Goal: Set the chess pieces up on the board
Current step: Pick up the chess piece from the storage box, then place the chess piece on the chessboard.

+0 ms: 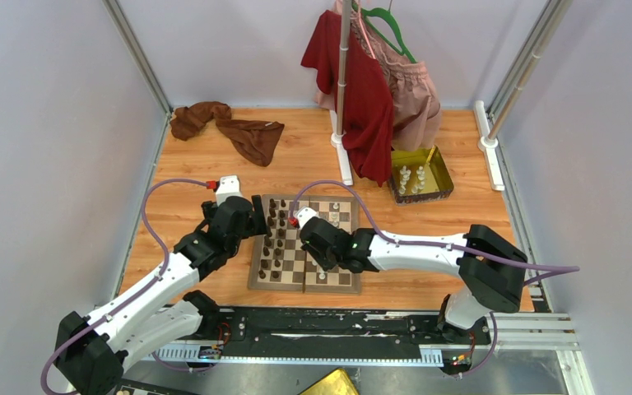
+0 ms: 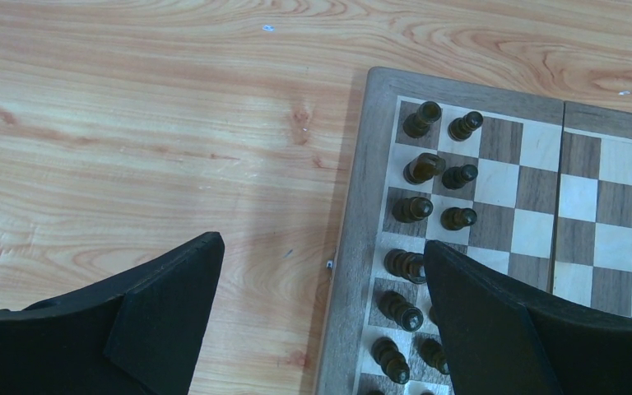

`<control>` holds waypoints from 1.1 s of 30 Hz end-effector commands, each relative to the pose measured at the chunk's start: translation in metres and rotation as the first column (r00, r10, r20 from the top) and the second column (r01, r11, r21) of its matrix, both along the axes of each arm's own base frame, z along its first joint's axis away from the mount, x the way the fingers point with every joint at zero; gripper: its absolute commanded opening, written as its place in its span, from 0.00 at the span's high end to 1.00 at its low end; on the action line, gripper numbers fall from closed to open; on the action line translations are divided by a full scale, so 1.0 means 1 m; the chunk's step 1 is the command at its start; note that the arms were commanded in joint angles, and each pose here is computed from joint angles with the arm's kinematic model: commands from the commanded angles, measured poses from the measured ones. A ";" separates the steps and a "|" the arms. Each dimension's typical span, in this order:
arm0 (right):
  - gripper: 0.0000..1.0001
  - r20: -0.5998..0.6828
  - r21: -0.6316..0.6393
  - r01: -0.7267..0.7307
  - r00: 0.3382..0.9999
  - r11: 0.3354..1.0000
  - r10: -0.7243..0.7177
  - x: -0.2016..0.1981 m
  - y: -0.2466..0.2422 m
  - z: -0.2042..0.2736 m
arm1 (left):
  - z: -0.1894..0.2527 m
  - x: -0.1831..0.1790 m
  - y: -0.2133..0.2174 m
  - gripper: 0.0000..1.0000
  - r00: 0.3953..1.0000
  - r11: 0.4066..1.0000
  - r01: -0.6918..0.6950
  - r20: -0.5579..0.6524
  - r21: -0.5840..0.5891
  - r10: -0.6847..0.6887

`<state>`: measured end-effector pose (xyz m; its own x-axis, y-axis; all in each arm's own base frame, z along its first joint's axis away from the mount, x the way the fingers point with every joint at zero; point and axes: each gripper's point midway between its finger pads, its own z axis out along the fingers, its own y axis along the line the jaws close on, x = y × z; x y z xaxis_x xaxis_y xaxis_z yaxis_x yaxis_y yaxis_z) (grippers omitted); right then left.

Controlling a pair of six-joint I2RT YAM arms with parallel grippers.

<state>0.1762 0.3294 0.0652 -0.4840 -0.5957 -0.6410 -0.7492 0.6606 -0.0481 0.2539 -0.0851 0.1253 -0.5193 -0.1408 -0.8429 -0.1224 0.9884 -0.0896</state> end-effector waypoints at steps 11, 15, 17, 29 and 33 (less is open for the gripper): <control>0.98 0.040 0.015 0.031 0.999 0.999 -0.031 0.012 -0.001 0.013 | 0.001 0.004 -0.002 0.00 1.000 1.000 -0.013 0.020 -0.010 0.014; 0.99 0.058 0.024 0.046 0.997 0.999 -0.048 0.019 -0.004 0.022 | 0.000 0.003 -0.003 0.00 1.000 1.000 -0.011 0.018 -0.012 0.011; 0.99 0.067 0.024 0.057 0.996 0.998 -0.058 0.023 -0.007 0.024 | 0.001 0.003 -0.002 0.00 1.000 1.000 -0.011 0.019 -0.011 0.012; 0.99 0.072 0.022 0.157 0.985 0.987 -0.158 0.057 -0.032 0.027 | 0.002 0.004 -0.002 0.00 1.000 1.000 -0.012 0.021 -0.010 0.012; 0.99 0.063 0.016 0.187 0.980 0.982 -0.187 0.069 -0.040 0.024 | 0.001 0.004 -0.002 0.00 1.000 1.000 -0.011 0.020 -0.008 0.011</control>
<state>0.2303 0.2976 0.0808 -0.5386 -0.5060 -0.6737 -0.6345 0.7697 -0.0709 0.2538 -0.0851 0.1227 -0.5258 -0.1364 -0.8396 -0.1228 0.9889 -0.0837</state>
